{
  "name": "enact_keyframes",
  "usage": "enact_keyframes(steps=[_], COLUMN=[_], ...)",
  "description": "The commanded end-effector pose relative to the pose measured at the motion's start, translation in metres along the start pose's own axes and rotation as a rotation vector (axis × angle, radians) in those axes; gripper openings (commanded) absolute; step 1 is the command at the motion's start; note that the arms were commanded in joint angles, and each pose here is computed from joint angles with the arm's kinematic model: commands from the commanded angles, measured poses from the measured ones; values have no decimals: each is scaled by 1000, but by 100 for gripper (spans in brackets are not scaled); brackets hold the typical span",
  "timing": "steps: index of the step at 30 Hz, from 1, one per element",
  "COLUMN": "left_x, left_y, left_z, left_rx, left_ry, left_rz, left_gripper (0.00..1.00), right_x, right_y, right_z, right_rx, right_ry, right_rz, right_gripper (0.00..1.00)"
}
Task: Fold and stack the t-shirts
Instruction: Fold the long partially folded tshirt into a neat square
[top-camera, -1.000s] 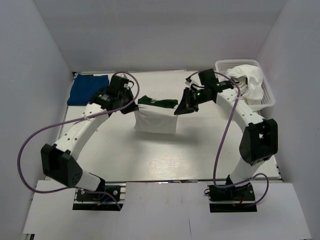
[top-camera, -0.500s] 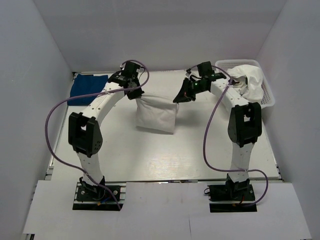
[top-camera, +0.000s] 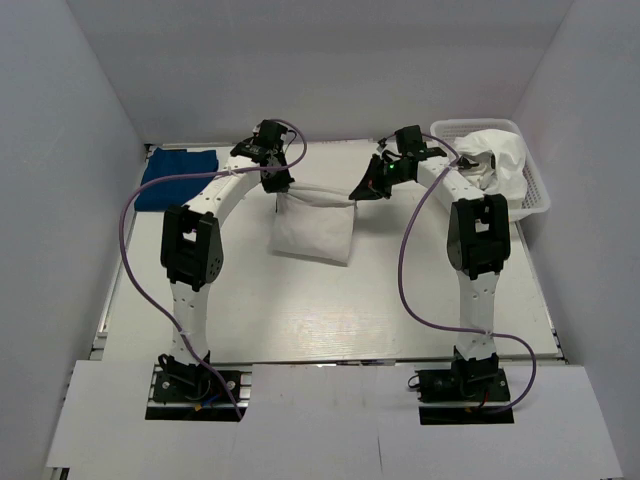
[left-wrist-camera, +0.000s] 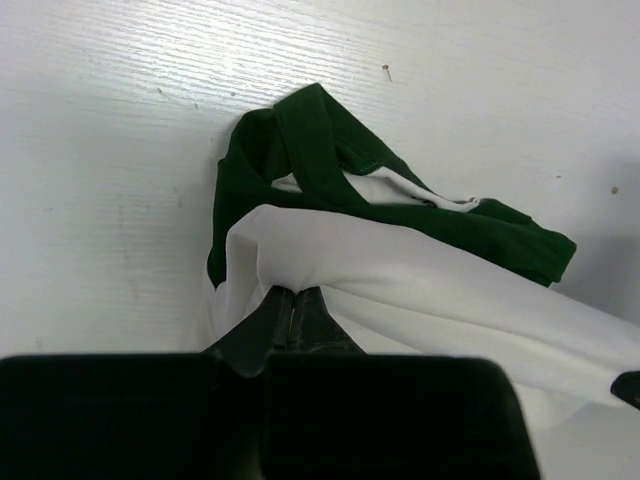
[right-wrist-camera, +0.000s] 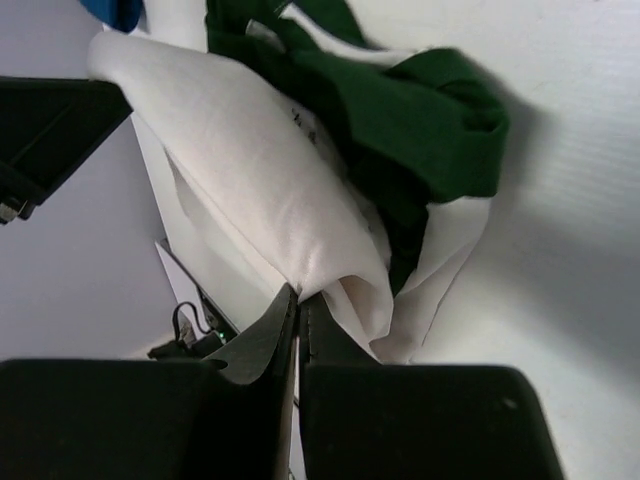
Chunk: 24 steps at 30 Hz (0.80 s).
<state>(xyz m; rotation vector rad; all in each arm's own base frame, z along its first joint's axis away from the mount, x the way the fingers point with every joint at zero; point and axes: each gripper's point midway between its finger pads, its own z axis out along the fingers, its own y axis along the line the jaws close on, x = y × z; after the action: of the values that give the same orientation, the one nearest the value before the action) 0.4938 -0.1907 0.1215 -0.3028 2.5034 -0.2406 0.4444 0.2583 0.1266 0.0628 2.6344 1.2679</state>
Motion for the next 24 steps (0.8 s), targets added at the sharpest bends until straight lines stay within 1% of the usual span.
enact_keyframes(steps=[1, 2, 3, 4, 5, 6, 7, 8, 9, 10, 11, 13, 14, 15, 16, 17, 18, 19, 20, 21, 22, 23, 24], left_x=[-40, -47, -46, -59, -64, -59, -71, -72, -72, -68, -75, -68, -73, -63, -58, -51, -41, -42, -33, -20, -25, -23, -26], left_y=[1, 4, 4, -5, -5, -4, -10, -10, -10, -10, -12, -12, -16, -16, -23, -28, -32, -40, -52, -49, -52, -54, -55], left_z=[-6, -4, 5, 0, 2, 8, -1, -3, -3, -7, -19, -24, -39, -40, -46, -50, -58, -62, -67, -60, -60, -59, -59], left_rx=[5, 2, -2, 25, 31, 24, 38, 39, 39, 46, 61, 78, 105, 120, 144, 163, 188, 242, 324, 335, 353, 364, 370], left_ry=[-104, -112, -106, -128, -128, -100, -125, -126, -126, -115, -143, -127, -149, -120, -115, -100, -88, -100, -74, -48, -78, -74, -87], left_rz=[-6, -15, -14, -8, -15, 5, 3, 11, 12, 13, 21, 23, 21, 25, 35, 44, 52, 46, 55, 45, 46, 36, 50], left_gripper=[0, 0, 0, 12, 28, 41, 69, 76, 80, 99, 100, 100, 100, 100, 100, 100, 100, 100, 100, 100, 100, 100, 100], right_x=[-31, -41, -47, -53, -60, -67, -71, -76, -76, -78, -77, -71, -67, -63, -52, -44, -36, -29, -25, -19, -14, -18, -17], right_y=[0, 2, -5, -5, 1, 8, 13, 17, 21, 22, 28, 29, 42, 47, 39, 57, 55, 52, 61, 63, 61, 68, 69], right_z=[0, -1, 6, 5, 1, -1, -3, -8, -11, -13, -18, -22, -32, -33, -26, -34, -28, -22, -29, -23, -18, -17, -13], right_rx=[-17, -12, -4, 2, -8, -17, -23, -28, -26, -16, -19, -16, -31, -44, -42, -76, -81, -84, -104, -127, -131, -162, -168], right_ry=[-81, -110, -121, -135, -151, -164, -175, -191, -199, -210, -219, -217, -225, -221, -198, -196, -183, -175, -183, -177, -170, -191, -185], right_rz=[-21, -34, -29, -27, -44, -57, -76, -91, -104, -111, -133, -133, -155, -168, -155, -178, -180, -171, -180, -193, -174, -200, -200], right_gripper=[0, 0, 0, 6, 20, 33, 89, 89, 91, 91, 91, 91, 91, 91, 91, 91, 91, 91, 91, 91, 91, 91, 91])
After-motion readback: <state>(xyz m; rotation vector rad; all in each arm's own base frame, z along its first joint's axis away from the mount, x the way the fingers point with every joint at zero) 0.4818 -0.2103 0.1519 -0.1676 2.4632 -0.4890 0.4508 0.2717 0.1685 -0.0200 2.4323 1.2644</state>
